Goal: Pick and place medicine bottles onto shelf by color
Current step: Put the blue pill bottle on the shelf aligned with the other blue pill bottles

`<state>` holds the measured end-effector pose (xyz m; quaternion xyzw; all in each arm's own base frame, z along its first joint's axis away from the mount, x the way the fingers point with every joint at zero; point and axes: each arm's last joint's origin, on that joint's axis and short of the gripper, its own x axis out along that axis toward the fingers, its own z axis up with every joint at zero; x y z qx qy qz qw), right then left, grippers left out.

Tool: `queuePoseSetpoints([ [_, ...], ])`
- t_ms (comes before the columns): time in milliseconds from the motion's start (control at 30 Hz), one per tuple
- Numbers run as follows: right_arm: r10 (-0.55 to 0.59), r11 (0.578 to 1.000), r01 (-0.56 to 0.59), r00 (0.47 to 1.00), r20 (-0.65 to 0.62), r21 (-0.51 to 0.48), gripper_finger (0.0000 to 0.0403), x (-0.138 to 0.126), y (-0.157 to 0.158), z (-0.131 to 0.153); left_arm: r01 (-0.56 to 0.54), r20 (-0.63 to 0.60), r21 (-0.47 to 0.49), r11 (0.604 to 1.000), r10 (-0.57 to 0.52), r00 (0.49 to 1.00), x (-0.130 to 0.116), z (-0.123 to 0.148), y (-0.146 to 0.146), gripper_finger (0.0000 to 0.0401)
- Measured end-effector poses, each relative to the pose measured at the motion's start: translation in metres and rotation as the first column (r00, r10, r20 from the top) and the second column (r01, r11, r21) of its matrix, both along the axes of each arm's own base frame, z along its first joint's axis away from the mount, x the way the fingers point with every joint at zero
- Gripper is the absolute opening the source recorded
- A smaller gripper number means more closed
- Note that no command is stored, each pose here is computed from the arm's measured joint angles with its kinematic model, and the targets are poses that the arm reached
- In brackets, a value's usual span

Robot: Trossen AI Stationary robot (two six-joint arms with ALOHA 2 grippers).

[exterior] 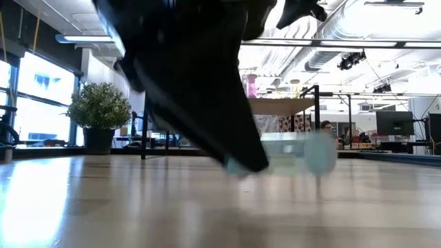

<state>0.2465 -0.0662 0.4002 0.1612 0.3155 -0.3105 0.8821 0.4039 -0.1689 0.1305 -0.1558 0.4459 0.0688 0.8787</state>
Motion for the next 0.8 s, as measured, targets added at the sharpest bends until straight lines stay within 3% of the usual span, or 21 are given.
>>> queuePoseSetpoints([
  [133,0.047,0.999,-0.047,0.998,0.05,0.006,0.0019,-0.007,0.003,0.008,-0.004,0.033,0.003,1.0,0.004,0.999,0.001,0.012,0.004,0.0106],
  [500,0.141,0.989,-0.133,0.98,0.141,-0.067,0.0138,-0.019,0.007,0.026,-0.061,0.12,-0.001,0.998,0.061,0.991,-0.008,0.053,0.031,0.0106],
  [800,0.207,0.977,-0.189,0.954,0.218,-0.098,0.0156,-0.022,0.009,0.036,-0.192,0.203,0.068,0.979,0.175,0.963,-0.03,0.083,0.067,0.0106],
])
